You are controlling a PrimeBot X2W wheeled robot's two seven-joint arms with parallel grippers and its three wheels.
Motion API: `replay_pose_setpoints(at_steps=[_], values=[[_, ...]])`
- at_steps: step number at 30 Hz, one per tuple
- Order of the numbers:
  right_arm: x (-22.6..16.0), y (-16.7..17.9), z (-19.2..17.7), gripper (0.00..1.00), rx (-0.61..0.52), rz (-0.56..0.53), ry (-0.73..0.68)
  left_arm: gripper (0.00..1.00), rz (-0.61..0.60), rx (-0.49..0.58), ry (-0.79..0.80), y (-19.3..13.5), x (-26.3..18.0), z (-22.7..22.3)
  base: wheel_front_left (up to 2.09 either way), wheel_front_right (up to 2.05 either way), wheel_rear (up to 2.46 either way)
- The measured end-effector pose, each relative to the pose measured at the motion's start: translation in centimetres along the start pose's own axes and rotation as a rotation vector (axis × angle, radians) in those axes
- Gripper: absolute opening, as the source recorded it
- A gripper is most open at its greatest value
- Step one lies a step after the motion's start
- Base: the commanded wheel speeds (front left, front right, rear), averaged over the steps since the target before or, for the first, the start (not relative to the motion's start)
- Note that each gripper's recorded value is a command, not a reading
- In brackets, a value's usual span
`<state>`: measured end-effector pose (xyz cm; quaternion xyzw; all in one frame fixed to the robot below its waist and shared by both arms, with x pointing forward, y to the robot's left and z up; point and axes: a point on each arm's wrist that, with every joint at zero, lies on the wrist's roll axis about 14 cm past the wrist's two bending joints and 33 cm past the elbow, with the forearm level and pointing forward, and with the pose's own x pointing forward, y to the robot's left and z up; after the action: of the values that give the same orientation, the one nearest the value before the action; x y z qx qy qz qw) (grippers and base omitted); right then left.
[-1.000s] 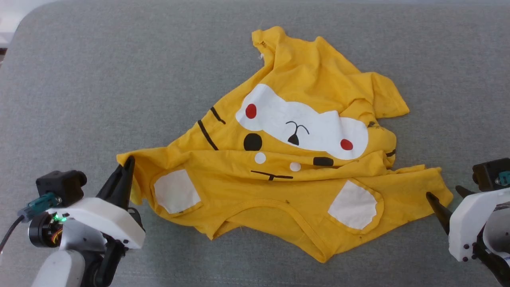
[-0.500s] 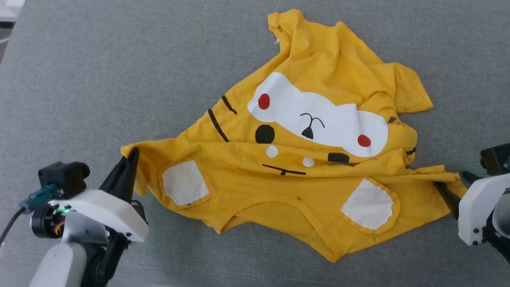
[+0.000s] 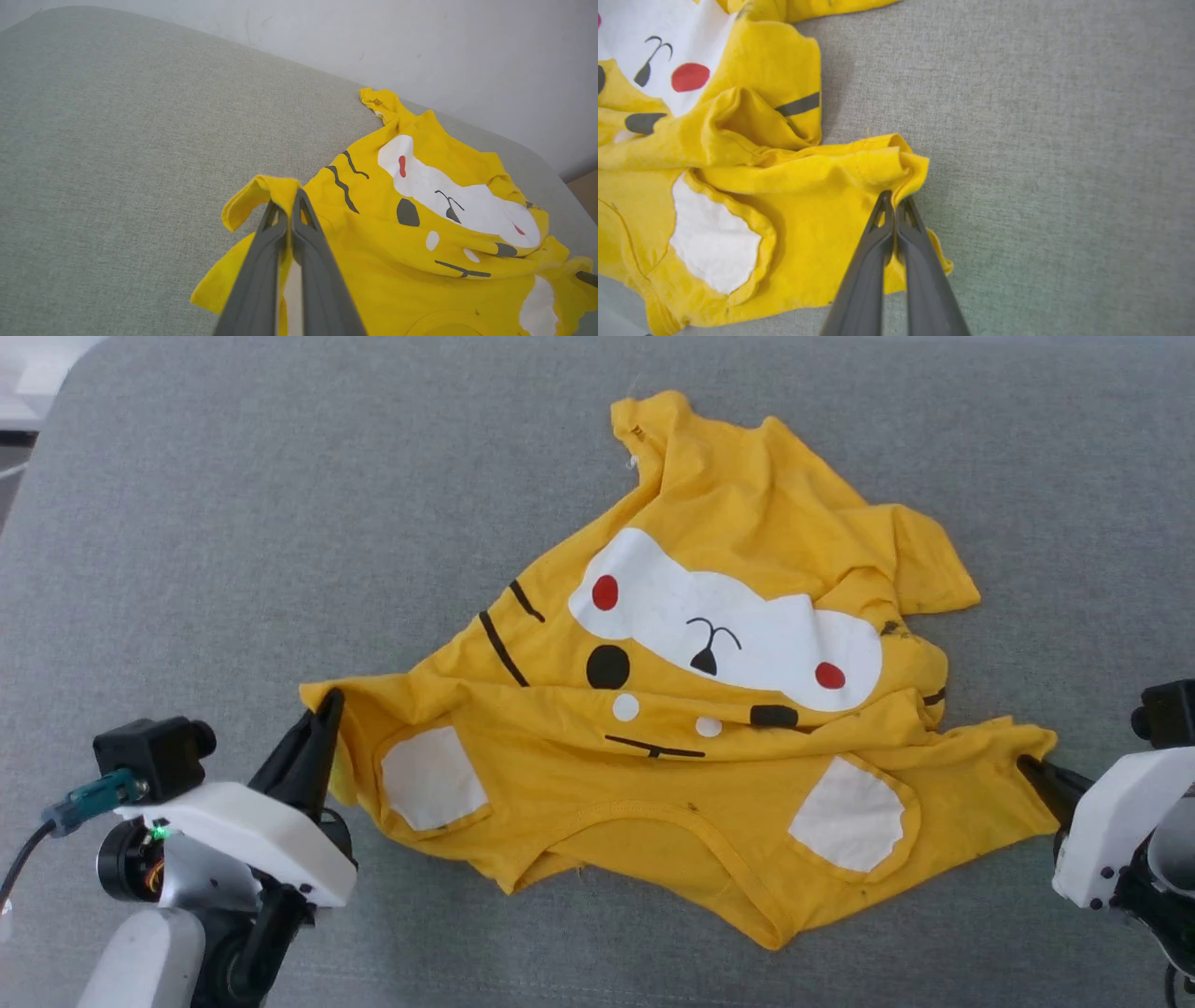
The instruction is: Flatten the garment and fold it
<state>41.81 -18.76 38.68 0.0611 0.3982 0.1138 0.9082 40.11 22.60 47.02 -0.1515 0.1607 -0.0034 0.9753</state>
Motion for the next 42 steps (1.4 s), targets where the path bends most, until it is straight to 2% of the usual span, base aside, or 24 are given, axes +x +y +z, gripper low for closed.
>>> replay_pose_setpoints(at_steps=[7, 10, 15, 20, 25, 29, 34, 42], values=[[-2.7, 2.8, 3.8, 0.0, 0.116, 0.086, -0.176, 0.0, -0.053, -0.032, -0.055, -1.6, -0.5, 1.8, 0.0, 0.0, 0.0], [-4.0, 4.1, 7.2, 0.0, 0.149, 0.125, -0.301, 0.0, -0.079, -0.04, -0.109, -2.5, -0.1, 3.9, 0.0, 0.0, 0.0], [-7.2, 6.7, 14.6, 0.0, 0.145, 0.2, -0.531, 0.0, -0.163, -0.071, -0.177, -5.4, 0.8, 8.2, 0.0, 0.0, 0.0], [-11.8, 8.4, 21.6, 0.0, 0.054, 0.208, -0.729, 0.0, -0.226, -0.068, -0.229, -8.4, 1.5, 13.3, 0.0, 0.0, 0.0], [-16.1, 9.3, 26.9, 0.0, -0.016, 0.182, -0.858, 0.0, -0.278, -0.031, -0.288, -11.7, 1.5, 18.9, 0.0, 0.0, 0.0], [-19.2, 9.3, 30.5, 0.0, -0.066, 0.119, -0.93, 0.0, -0.3, 0.023, -0.335, -14.2, 1.3, 23.1, 0.0, 0.0, 0.0], [-21.8, 9.1, 33.4, 0.0, -0.109, 0.033, -0.978, 0.0, -0.288, 0.124, -0.327, -16.8, 2.0, 25.6, 0.0, 0.0, 0.0], [-25.5, 8.2, 37.0, 0.0, -0.133, -0.069, -1.056, 0.0, -0.291, 0.094, -0.457, -20.1, 1.6, 31.8, 0.0, 0.0, 0.0]])
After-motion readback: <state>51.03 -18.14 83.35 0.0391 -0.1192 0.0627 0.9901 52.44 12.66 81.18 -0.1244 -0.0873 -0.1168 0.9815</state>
